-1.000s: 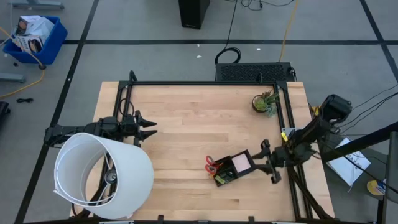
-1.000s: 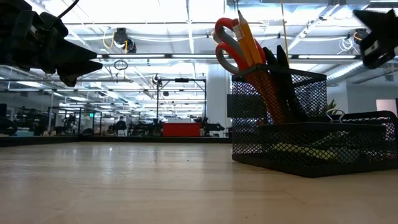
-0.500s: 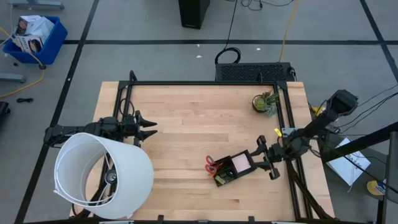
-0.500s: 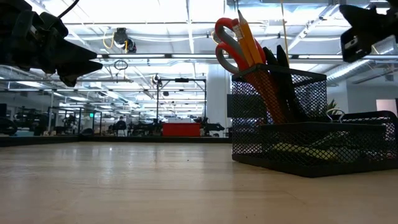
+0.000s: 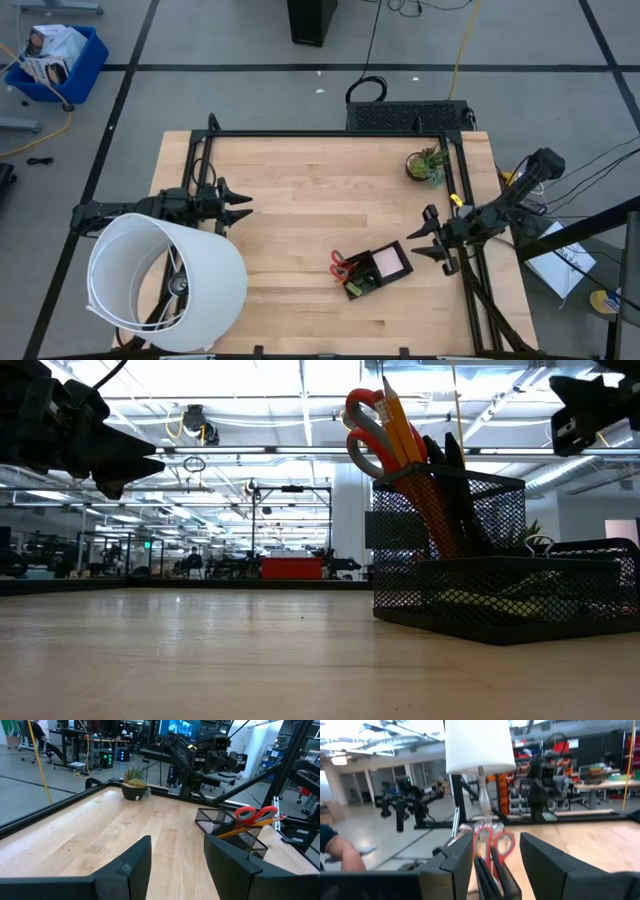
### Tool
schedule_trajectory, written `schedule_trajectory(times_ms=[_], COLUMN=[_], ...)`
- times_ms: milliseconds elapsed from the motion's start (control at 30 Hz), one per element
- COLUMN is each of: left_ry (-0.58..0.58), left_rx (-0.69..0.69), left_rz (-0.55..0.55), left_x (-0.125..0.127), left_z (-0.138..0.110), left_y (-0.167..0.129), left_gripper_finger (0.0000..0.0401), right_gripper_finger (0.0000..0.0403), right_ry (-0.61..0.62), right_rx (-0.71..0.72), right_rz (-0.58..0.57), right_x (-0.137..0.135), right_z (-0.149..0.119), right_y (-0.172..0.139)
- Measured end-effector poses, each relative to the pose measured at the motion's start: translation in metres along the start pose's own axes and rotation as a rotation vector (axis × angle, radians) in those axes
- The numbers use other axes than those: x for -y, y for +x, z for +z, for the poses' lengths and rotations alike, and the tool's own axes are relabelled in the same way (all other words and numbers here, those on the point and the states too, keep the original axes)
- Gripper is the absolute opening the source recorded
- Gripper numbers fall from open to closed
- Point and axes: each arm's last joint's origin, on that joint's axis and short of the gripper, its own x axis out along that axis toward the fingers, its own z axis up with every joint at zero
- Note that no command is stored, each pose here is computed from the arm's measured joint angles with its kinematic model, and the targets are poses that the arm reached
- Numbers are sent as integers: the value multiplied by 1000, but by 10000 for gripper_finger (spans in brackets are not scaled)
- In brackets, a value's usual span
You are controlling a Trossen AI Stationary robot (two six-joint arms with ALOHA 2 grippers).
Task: Pick and place office supplies into organizer
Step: Return to Home Position
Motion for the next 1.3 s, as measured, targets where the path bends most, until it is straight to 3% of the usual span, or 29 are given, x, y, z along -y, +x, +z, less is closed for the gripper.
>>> schedule_trajectory(times_ms=[167,367,500,867,1300], left_ry=[0,0,0,0,0], left_rx=[0,0,0,0,0], left_rz=[0,0,0,0,0], left_x=[0,0,0,0,0], left_z=[0,0,0,0,0], left_y=[0,0,0,0,0], left_gripper_finger=[186,186,186,186,186], right_gripper_finger=[155,155,155,155,155], right_ry=[-19,-93,-126,31,21], right_rx=[-71,-112,-142,-167,-169], right_rz=[-35,4,-69,-121,-122], right_x=[7,9,13,15,15], right_z=[-5,-4,-9,-17,-17], right_y=[-5,-9,-12,-13,-13])
